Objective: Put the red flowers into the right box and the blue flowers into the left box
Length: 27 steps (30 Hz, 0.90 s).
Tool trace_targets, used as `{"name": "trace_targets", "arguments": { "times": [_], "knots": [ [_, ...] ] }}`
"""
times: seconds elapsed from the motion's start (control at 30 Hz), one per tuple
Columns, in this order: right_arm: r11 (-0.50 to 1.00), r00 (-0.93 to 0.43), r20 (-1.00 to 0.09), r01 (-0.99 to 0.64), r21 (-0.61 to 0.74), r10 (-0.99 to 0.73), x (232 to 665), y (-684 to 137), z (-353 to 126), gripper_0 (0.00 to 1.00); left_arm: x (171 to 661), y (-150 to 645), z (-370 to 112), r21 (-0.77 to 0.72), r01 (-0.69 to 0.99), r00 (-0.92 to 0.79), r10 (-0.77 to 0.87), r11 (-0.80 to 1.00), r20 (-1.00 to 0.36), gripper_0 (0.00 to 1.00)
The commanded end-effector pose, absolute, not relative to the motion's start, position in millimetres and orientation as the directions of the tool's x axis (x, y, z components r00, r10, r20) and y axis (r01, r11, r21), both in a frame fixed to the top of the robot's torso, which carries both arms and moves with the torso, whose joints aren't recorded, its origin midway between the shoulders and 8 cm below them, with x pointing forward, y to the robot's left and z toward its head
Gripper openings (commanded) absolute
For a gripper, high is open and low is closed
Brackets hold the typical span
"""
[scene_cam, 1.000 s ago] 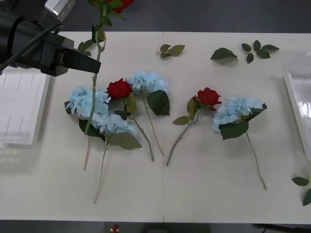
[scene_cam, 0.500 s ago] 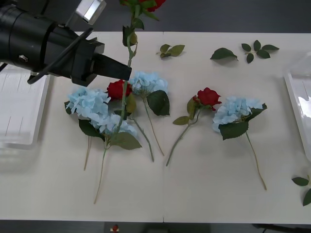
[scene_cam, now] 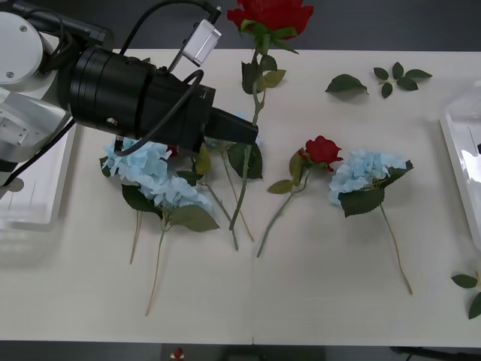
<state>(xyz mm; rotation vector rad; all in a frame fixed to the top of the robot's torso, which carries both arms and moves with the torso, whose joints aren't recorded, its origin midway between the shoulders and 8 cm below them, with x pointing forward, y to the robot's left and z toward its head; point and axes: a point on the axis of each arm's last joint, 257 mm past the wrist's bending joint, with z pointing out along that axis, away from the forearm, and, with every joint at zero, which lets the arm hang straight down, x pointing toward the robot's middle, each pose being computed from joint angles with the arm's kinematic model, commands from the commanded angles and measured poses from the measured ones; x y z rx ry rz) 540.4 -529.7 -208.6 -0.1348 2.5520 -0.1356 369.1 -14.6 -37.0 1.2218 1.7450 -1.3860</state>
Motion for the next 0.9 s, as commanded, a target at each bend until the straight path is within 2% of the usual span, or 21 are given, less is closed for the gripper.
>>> {"name": "trace_targets", "arguments": {
  "times": [0.03,0.13,0.2,0.3,0.43,0.6,0.77,0.9],
  "knots": [
    [0.970,-0.759,-0.605,-0.208,-0.124,-0.240,554.6,-499.9,-168.6,0.94,365.7,-30.5,-13.8,-0.319,0.948,-0.304,0.279,-0.007,-0.911,0.00],
    [0.951,-0.721,-0.632,-0.297,-0.088,-0.283,557.9,-464.7,-158.3,0.94,365.7,-32.5,-13.1,-0.319,0.948,-0.305,0.276,-0.008,-0.911,0.00],
    [0.936,-0.694,-0.680,-0.351,0.036,-0.234,556.5,-426.0,-146.3,0.94,365.7,-32.5,-13.1,-0.319,0.948,-0.305,0.276,-0.008,-0.911,0.00],
    [0.880,-0.640,-0.735,-0.457,0.132,-0.223,552.9,-382.0,-134.5,0.94,365.7,-32.5,-13.1,-0.319,0.948,-0.305,0.276,-0.008,-0.911,0.00],
    [0.791,-0.537,-0.802,-0.595,0.142,-0.259,544.8,-344.1,-121.7,0.94,365.7,-32.5,-13.1,-0.319,0.948,-0.305,0.276,-0.008,-0.911,0.00],
    [0.659,-0.431,-0.875,-0.727,0.193,-0.218,520.2,-284.5,-102.2,0.94,365.7,-32.5,-13.1,-0.319,0.948,-0.305,0.276,-0.008,-0.911,0.00],
    [0.560,-0.361,-0.919,-0.799,0.218,-0.157,495.5,-245.0,-85.5,0.94,365.7,-32.5,-13.1,-0.319,0.948,-0.305,0.276,-0.008,-0.911,0.00],
    [0.499,-0.362,-0.928,-0.821,0.276,-0.083,471.8,-218.8,-82.0,0.94,365.7,-32.5,-13.1,-0.319,0.948,-0.305,0.276,-0.008,-0.911,0.00]
  ]
}}
